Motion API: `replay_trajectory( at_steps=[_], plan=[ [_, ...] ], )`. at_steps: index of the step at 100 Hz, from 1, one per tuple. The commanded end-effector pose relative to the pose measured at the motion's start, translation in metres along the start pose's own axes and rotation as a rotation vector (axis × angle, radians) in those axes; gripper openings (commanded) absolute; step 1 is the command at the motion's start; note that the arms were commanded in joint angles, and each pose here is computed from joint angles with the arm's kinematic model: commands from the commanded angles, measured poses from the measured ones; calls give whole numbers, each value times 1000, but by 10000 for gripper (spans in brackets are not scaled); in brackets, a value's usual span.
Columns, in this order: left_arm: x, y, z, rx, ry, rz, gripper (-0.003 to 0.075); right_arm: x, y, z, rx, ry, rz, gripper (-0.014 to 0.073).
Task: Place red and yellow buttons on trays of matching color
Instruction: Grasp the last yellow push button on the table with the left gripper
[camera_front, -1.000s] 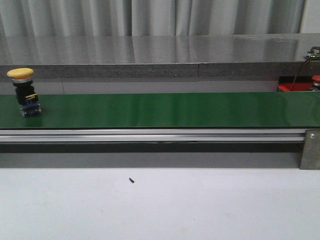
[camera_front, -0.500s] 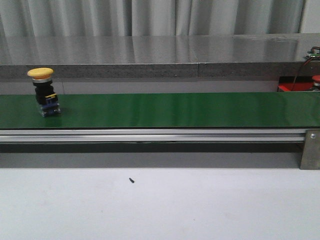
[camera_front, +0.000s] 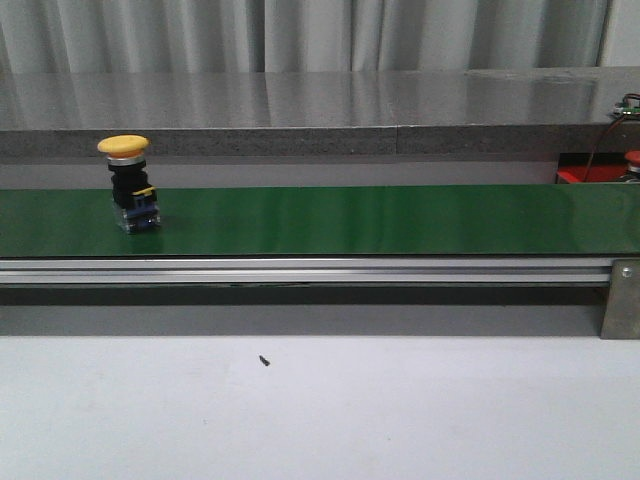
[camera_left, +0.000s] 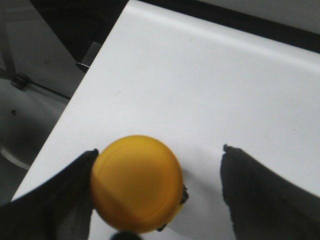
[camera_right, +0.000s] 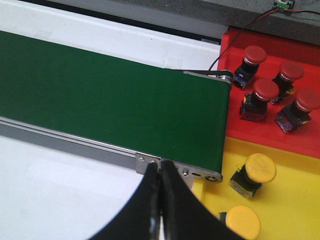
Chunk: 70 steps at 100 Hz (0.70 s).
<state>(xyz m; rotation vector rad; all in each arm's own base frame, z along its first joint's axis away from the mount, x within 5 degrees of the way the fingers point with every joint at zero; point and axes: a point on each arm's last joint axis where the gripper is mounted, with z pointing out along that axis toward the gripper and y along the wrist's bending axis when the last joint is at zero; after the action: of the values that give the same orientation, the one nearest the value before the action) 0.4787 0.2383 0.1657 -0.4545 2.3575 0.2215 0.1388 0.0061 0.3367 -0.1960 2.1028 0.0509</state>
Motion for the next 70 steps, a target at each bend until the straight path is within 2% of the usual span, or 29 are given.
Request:
replay_trajectory(
  at_steps=[1,14,27,47,70],
  plan=[
    [-37,1,-37,-13,-148,4,361,-13,-2,-5,21,-94,3,-96],
    [-36,2,-38,-13,-136,3,229,-13,-2,-5,21,-94,3,-96],
    [-38,2,-44,-9,-110,3,132,-13,-2,-5,21,-94,3,-96],
    [-53,2,-75,-10,-137,7,114,-13,-2,-5,21,-94,3,-96],
    [-76,-4,-143,30,-171,-23,114,-13,-2,-5,21,-94,3,-96]
  ],
)
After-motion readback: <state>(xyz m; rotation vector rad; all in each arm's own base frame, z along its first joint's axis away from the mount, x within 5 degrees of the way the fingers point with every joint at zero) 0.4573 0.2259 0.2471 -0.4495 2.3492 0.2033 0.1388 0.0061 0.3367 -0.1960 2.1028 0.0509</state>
